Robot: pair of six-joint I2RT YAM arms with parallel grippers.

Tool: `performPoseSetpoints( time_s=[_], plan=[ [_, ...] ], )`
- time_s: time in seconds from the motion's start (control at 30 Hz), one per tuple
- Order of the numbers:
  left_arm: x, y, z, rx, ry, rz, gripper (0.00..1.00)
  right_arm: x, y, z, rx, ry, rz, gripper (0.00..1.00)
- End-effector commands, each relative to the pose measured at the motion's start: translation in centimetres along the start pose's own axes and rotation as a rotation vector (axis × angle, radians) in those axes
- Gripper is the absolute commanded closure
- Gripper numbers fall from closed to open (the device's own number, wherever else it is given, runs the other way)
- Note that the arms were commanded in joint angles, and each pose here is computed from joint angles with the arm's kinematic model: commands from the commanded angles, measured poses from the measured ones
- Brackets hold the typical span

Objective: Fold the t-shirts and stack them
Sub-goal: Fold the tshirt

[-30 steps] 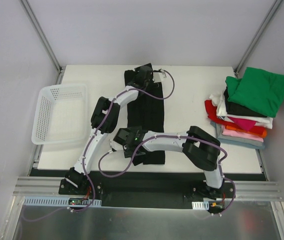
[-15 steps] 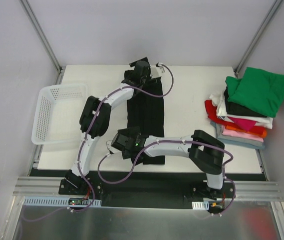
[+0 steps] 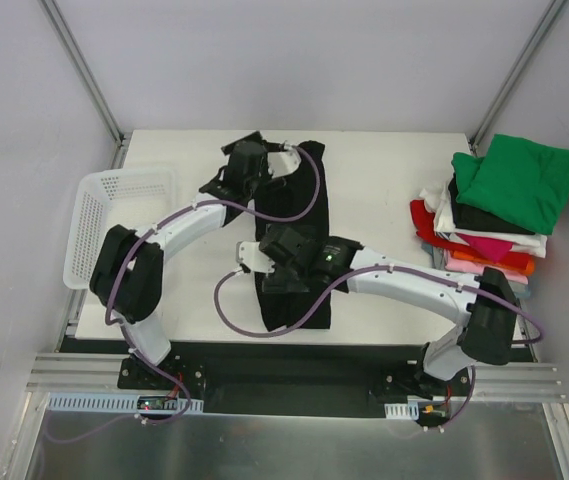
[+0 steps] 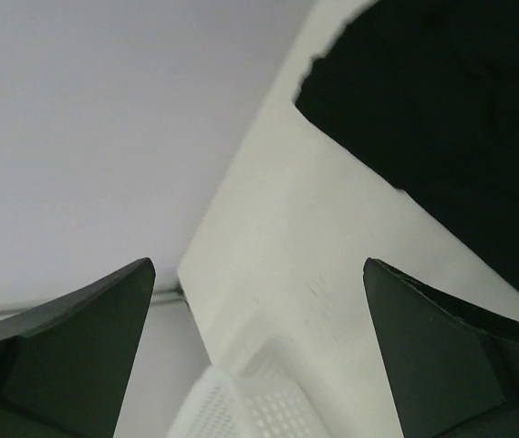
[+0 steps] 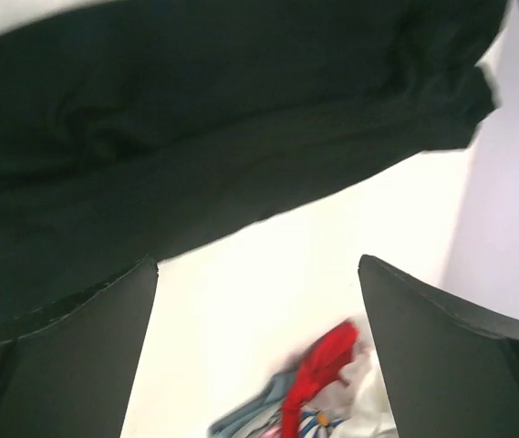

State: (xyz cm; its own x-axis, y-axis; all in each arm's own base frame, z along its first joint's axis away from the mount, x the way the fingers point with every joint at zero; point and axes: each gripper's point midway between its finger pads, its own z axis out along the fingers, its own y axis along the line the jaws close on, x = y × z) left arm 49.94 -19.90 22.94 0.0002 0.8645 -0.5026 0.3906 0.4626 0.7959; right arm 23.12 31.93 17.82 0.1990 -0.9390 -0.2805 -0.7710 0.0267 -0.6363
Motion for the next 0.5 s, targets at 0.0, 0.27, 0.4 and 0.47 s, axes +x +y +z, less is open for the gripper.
performPoseSetpoints(
  time_s=[0.0, 0.27, 0.4, 0.47],
  plan=[
    [5.5, -4.1, -4.0, 0.076, 0.116, -0.022, 0.01, 3.3, 3.6, -3.2, -0.247, -0.001, 0.080, 0.04],
    [9.8, -6.2, -8.2, 0.091, 0.186, -0.042, 0.01, 8.6, 7.5, -3.7, -0.313, 0.100, 0.065, 0.04],
    [12.0, -7.5, -8.9, 0.109, 0.230, -0.045, 0.01, 9.1, 7.0, -3.8, -0.292, 0.074, 0.093, 0.04],
    [12.8, -7.7, -9.1, 0.112, 0.241, -0.065, 0.01, 9.1, 7.1, -4.1, -0.297, 0.058, 0.094, 0.04]
  ],
)
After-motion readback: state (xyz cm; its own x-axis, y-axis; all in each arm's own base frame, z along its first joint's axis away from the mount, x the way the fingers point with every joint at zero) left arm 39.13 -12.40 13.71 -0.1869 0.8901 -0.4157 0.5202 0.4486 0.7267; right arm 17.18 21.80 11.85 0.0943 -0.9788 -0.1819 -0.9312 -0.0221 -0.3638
